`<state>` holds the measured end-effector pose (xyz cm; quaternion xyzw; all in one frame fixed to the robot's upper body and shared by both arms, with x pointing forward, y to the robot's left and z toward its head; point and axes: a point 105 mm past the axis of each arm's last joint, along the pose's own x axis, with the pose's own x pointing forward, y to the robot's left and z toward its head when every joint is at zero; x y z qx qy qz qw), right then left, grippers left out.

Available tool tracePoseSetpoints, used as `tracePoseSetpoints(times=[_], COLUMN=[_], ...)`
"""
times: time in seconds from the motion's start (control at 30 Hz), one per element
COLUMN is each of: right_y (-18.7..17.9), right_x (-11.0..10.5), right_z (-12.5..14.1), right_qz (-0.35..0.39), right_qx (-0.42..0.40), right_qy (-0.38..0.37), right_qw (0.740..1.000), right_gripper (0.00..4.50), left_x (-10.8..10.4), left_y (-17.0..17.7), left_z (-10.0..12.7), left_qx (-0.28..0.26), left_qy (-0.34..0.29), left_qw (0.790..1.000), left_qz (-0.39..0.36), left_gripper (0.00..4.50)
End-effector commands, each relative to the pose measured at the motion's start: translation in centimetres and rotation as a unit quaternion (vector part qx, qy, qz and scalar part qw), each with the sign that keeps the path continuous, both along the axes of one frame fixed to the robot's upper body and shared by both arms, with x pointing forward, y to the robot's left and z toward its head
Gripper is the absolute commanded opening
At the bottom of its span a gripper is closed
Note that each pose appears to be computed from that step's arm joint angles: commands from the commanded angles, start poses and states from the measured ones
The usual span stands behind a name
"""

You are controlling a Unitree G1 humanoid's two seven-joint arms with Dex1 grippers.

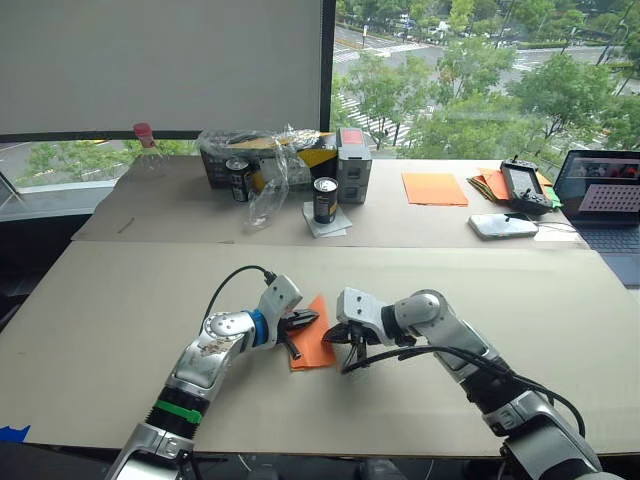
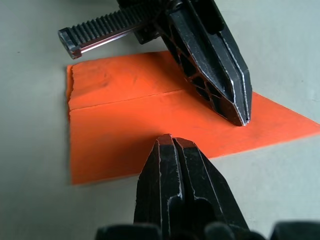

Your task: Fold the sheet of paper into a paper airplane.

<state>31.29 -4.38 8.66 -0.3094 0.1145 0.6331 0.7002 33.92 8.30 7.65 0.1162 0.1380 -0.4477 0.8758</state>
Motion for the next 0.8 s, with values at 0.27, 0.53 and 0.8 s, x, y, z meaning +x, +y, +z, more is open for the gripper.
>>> tracePoseSetpoints(times=[0.27, 0.53, 0.8], right_y=[-0.8, -2.1, -2.3], right_x=[-4.2, -4.1, -2.7], right_z=[-1.4, 3.9, 8.2], right_qz=[0.046, 0.016, -0.028], right_qx=[-0.007, 0.048, 0.081], right_qy=[0.046, 0.017, -0.02], right_qw=[0.998, 0.999, 0.996], right_gripper=[0.0, 0.0, 0.0], left_x=[-0.5, -0.4, 0.0], left_y=[0.2, 0.5, 0.9], left_z=[-1.5, -1.0, 1.6], left_qx=[0.015, 0.002, -0.035], left_qy=[0.026, 0.023, -0.004], left_qw=[1.0, 1.0, 0.999], left_qz=[0.007, 0.009, 0.002], left_gripper=[0.02, 0.02, 0.02])
